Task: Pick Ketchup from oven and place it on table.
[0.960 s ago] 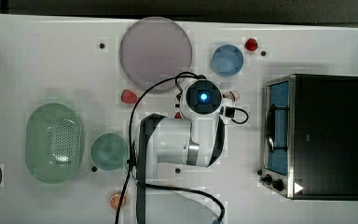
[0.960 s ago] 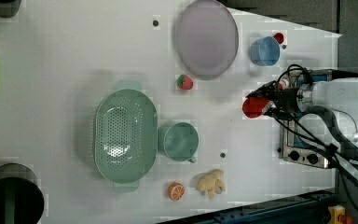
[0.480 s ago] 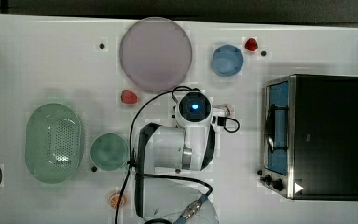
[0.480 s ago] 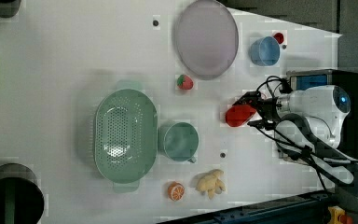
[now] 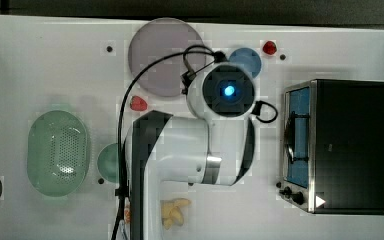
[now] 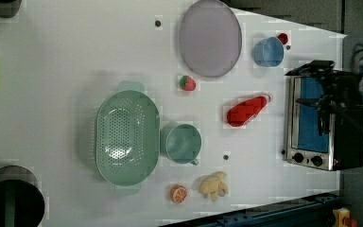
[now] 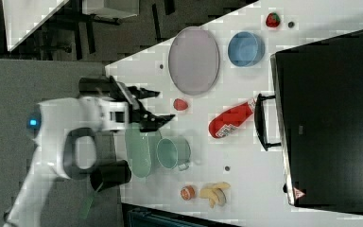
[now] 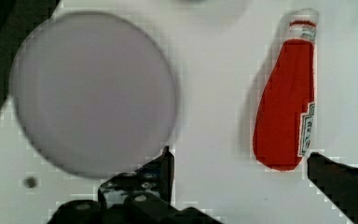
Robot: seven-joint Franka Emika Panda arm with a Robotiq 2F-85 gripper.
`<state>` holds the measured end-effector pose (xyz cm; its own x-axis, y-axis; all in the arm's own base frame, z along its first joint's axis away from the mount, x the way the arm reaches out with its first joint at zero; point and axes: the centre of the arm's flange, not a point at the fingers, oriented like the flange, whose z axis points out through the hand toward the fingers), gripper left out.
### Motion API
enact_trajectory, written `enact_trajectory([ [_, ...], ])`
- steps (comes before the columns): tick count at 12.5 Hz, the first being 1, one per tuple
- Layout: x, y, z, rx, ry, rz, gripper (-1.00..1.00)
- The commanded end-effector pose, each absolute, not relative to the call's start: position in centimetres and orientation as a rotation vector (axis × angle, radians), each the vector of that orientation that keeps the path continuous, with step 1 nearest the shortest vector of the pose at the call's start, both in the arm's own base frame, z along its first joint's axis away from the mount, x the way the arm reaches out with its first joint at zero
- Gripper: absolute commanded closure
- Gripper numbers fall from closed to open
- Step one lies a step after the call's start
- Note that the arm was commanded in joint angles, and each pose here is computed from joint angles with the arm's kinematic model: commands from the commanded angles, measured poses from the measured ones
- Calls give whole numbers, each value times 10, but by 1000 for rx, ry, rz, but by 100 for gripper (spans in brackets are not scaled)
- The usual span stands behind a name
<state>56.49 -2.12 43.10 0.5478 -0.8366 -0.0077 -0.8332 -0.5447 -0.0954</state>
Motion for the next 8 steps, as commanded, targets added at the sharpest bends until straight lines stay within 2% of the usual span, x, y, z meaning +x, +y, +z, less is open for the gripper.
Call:
enact_trajectory([
  [1, 552, -32, 545, -2641, 1493, -119, -100],
  [2, 550, -33, 560, -2666, 1506, -102, -100],
  [4, 538, -34, 588, -2743, 1533, 1, -100],
  [5, 535, -35, 595, -2748, 1539, 27, -100],
  [6, 532, -35, 600, -2753, 1545, 50, -100],
  [8, 532, -35, 601, -2756, 1545, 57, -100],
])
